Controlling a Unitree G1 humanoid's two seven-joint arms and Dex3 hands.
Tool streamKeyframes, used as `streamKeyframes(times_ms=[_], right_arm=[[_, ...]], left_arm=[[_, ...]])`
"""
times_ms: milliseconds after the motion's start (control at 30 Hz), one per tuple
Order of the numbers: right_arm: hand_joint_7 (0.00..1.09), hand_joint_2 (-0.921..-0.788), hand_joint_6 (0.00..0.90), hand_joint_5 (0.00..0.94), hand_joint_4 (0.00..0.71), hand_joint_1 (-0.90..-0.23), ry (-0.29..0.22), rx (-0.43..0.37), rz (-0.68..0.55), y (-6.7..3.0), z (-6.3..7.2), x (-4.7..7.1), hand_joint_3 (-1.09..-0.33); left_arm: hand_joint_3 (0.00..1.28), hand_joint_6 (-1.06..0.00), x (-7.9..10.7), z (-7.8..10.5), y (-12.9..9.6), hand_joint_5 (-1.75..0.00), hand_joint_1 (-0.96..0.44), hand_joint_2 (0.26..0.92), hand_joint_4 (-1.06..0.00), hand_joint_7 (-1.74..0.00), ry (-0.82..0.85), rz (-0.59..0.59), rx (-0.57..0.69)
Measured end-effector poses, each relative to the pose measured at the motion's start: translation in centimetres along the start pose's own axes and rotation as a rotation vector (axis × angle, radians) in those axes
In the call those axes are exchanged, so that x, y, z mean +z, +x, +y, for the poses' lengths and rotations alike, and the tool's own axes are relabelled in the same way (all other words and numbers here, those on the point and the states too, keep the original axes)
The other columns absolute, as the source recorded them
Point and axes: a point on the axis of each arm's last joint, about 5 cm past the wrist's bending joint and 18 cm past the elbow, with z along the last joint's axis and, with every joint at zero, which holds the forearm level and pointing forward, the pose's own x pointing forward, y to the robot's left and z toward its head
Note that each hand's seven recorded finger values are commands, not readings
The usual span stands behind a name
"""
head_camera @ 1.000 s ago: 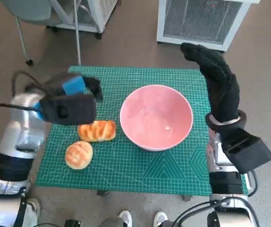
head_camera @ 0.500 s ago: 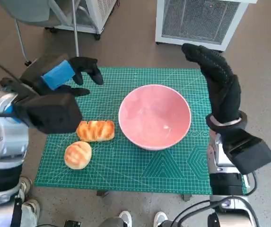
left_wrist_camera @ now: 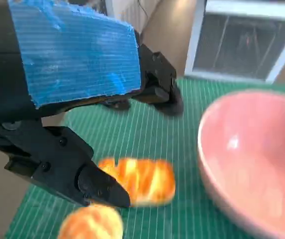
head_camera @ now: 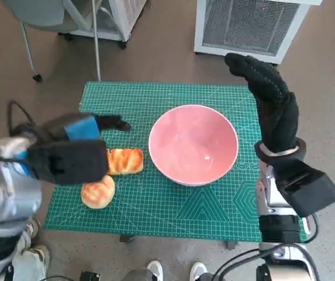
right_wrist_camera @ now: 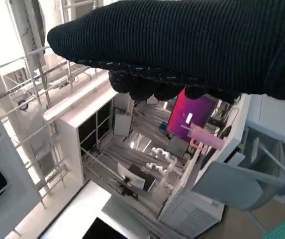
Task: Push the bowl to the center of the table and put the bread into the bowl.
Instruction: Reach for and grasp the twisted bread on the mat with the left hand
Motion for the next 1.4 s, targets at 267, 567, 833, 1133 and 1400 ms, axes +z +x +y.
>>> streamKeyframes(times_ms=[267, 567, 833, 1133, 1400], right_arm=[[0.69, -0.921, -0.001, 0.002, 0.277, -0.693, -0.001, 0.001, 0.000, 0.00, 0.0, 0.0, -0.867], [0.70, -0.921, -0.001, 0.003, 0.279, -0.694, -0.001, 0.002, 0.001, -0.02, 0.0, 0.0, -0.864], [0.69, -0.921, -0.001, 0.003, 0.279, -0.694, -0.003, 0.003, 0.002, -0.03, 0.0, 0.0, -0.865], [0.68, -0.921, -0.001, 0.002, 0.275, -0.697, -0.006, 0.004, 0.002, -0.07, -0.1, 0.0, -0.866], [0.68, -0.921, -0.001, 0.001, 0.274, -0.697, -0.007, 0.004, 0.003, -0.11, -0.1, 0.0, -0.867]], left_arm=[[0.01, -0.14, -0.2, -2.2, 0.5, 0.00, -0.43, 0.687, -0.01, -0.03, 0.012, 0.027, 0.003], [0.01, -0.14, -0.2, -4.0, 1.8, -0.01, -0.45, 0.701, -0.02, -0.02, 0.032, 0.041, 0.057], [0.01, -0.14, -0.8, -6.2, 3.8, -0.01, -0.47, 0.717, -0.06, -0.01, 0.050, 0.088, 0.066], [0.01, -0.16, -1.5, -8.3, 6.0, -0.02, -0.45, 0.738, -0.11, -0.02, 0.038, 0.139, 0.012], [0.02, -0.28, -2.2, -9.6, 8.0, -0.06, -0.33, 0.777, -0.26, -0.07, 0.037, 0.198, -0.005]])
